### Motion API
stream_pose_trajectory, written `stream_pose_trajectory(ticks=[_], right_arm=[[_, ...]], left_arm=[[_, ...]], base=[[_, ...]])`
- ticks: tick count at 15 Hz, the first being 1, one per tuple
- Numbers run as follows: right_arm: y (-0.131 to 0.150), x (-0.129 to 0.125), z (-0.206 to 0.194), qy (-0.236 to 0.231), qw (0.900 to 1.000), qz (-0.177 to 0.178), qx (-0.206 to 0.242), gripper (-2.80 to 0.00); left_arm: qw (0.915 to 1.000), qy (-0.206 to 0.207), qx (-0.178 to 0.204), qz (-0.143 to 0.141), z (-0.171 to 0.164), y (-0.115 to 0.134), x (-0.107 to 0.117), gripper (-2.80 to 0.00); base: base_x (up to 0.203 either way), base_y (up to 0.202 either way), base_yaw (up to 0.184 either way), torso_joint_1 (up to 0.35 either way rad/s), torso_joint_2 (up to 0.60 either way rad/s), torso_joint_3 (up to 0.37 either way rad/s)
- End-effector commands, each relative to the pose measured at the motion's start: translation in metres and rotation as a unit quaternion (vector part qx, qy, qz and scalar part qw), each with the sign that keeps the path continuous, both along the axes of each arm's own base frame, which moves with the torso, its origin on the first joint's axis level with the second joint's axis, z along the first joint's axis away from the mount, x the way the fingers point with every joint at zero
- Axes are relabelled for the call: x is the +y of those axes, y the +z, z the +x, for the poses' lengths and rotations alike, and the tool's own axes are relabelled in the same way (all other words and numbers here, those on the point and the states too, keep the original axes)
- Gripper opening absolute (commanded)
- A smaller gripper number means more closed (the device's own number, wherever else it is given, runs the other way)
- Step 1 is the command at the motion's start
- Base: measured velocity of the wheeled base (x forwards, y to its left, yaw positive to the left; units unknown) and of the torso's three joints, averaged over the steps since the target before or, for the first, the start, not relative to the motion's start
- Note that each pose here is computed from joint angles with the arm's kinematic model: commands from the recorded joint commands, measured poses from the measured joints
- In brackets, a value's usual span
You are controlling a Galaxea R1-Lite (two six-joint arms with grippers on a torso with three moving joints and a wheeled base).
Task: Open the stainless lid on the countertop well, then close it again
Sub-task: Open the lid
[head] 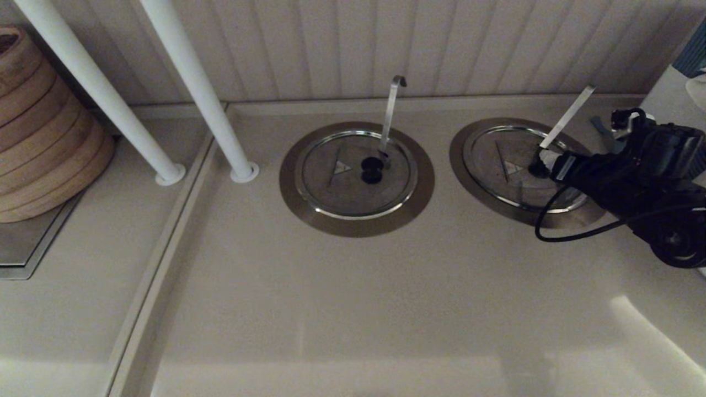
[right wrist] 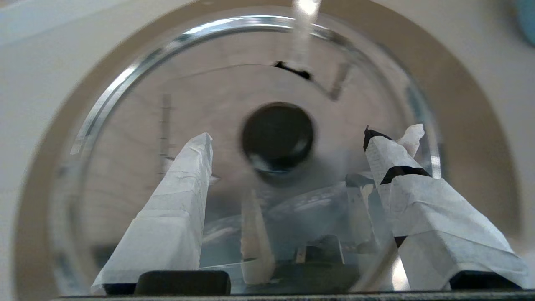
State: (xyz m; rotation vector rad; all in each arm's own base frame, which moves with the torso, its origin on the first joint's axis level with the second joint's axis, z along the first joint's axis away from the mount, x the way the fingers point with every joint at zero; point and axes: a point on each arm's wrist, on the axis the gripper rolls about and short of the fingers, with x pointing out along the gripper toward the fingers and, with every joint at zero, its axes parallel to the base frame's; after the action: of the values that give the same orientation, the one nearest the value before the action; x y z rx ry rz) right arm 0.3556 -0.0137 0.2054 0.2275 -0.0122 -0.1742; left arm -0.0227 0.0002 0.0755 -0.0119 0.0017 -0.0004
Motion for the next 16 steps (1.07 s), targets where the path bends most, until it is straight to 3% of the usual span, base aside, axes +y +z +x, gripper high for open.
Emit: stream_pose_trajectory(ticks=[1,8,16], right_arm=[[-0.008,0.0,0.005,-0.001,1.0,0.001,0.008,0.0],[-0.023,-0.002,0.017,-0.003,1.0,0.009,0.02,0.0],[-0.019,-0.002,0.025,-0.005,1.0,0.019,-0.011,0.0]], left_arm=[[1.0,0.0,0.0,0.0,0.0,0.0,0.0,-2.8],[1.0,0.0,0.0,0.0,0.0,0.0,0.0,-2.8],[1.0,0.0,0.0,0.0,0.0,0.0,0.0,-2.8]], base=[[0.0,0.0,0.0,0.0,0.0,0.0],[0.0,0.0,0.0,0.0,0.0,0.0],[0.0,0.0,0.0,0.0,0.0,0.0]])
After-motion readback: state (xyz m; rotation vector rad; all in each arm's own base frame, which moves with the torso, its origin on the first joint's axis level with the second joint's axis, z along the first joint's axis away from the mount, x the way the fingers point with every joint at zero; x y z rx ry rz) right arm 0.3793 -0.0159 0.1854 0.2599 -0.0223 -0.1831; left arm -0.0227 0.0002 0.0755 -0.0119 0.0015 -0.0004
